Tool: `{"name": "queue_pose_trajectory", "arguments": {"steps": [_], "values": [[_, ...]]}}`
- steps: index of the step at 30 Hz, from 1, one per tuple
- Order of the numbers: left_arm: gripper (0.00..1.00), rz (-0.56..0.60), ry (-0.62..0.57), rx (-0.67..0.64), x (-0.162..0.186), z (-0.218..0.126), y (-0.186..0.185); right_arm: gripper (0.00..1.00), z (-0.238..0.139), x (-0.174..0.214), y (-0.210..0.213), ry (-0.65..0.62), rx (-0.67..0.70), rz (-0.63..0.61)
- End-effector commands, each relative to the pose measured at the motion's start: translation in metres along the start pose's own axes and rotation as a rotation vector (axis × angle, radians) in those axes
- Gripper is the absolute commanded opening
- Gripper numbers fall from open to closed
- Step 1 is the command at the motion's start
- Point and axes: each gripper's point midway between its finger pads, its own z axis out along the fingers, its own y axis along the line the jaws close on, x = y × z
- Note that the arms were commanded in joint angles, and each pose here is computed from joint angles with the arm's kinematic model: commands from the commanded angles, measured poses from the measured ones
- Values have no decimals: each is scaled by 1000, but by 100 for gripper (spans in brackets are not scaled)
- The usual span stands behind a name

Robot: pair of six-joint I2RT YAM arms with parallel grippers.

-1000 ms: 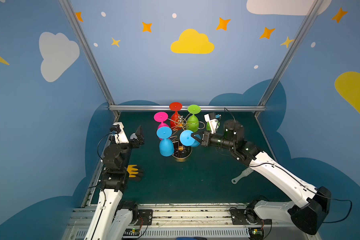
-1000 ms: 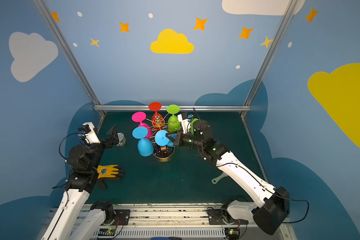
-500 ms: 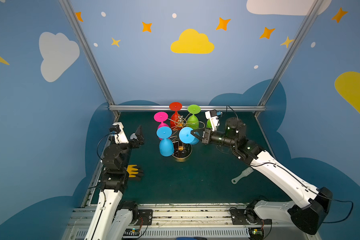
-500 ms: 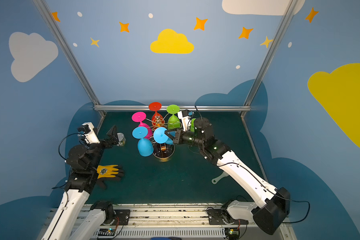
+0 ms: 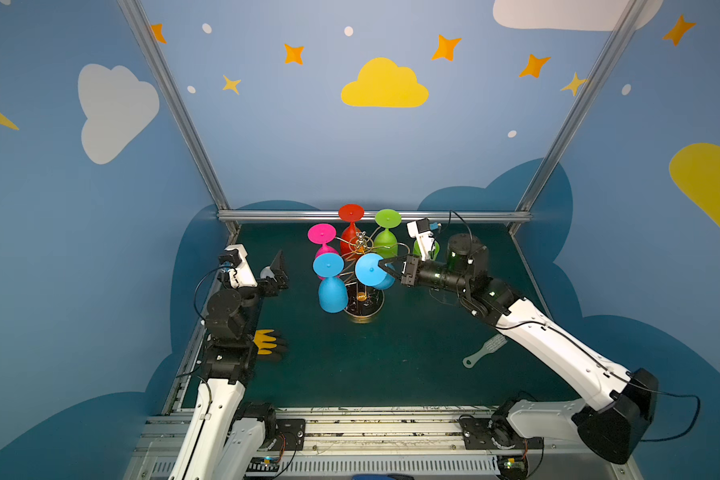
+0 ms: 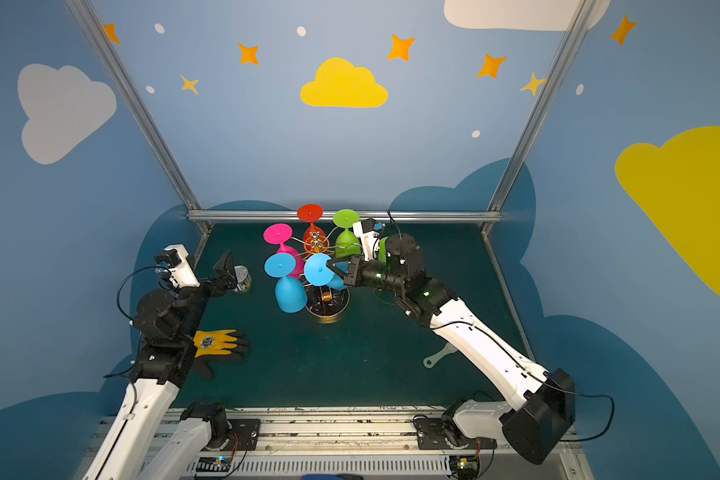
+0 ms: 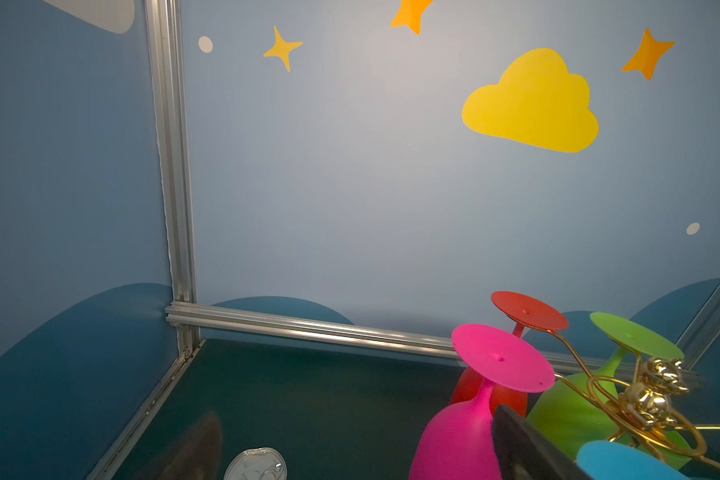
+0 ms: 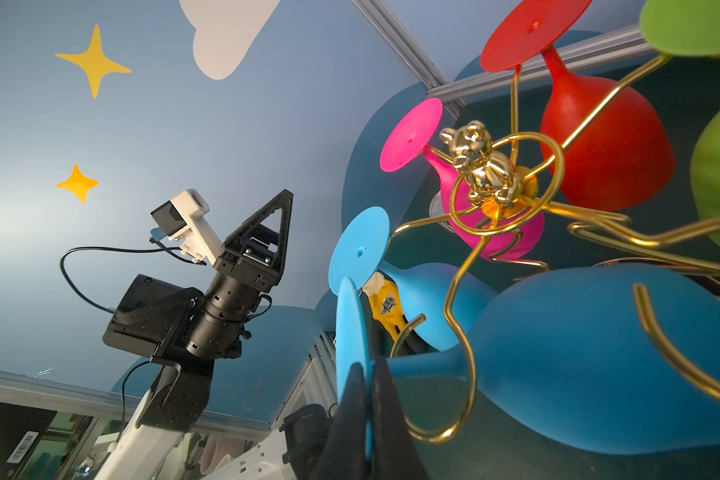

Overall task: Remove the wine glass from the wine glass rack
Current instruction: 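Position the open right gripper around the light blue glass foot, then close the right gripper on the blue glass foot and pull it off the rack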

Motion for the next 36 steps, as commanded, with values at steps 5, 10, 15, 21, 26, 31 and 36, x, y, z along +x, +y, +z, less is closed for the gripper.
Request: {"name": "queue_pose_trajectory", "arguments": {"steps": [5,10,15,21,26,31,36], "values": [[99,-13,-24,9,-5,-2,-1,0,6,-23,15,-55,-45,-29],[99,-14,-24,10,-5,-2,-1,0,6,-34,15,-86,-47,-24],[99,-11,-25,6,-5,-2,0,0,3,-44,9,-121,-44,-3],[100,-6,-22,3,-4,-2,0,0,5,-50,4,-120,-73,32],[99,-7,-23,1,-5,-2,0,0,9,-51,0,-122,-79,51],[100,-6,-21,1,-4,-2,0,0,12,-53,-3,-130,-81,72],[99,-7,-25,0,-5,-2,1,0,11,-53,-4,-134,-75,75]]}}
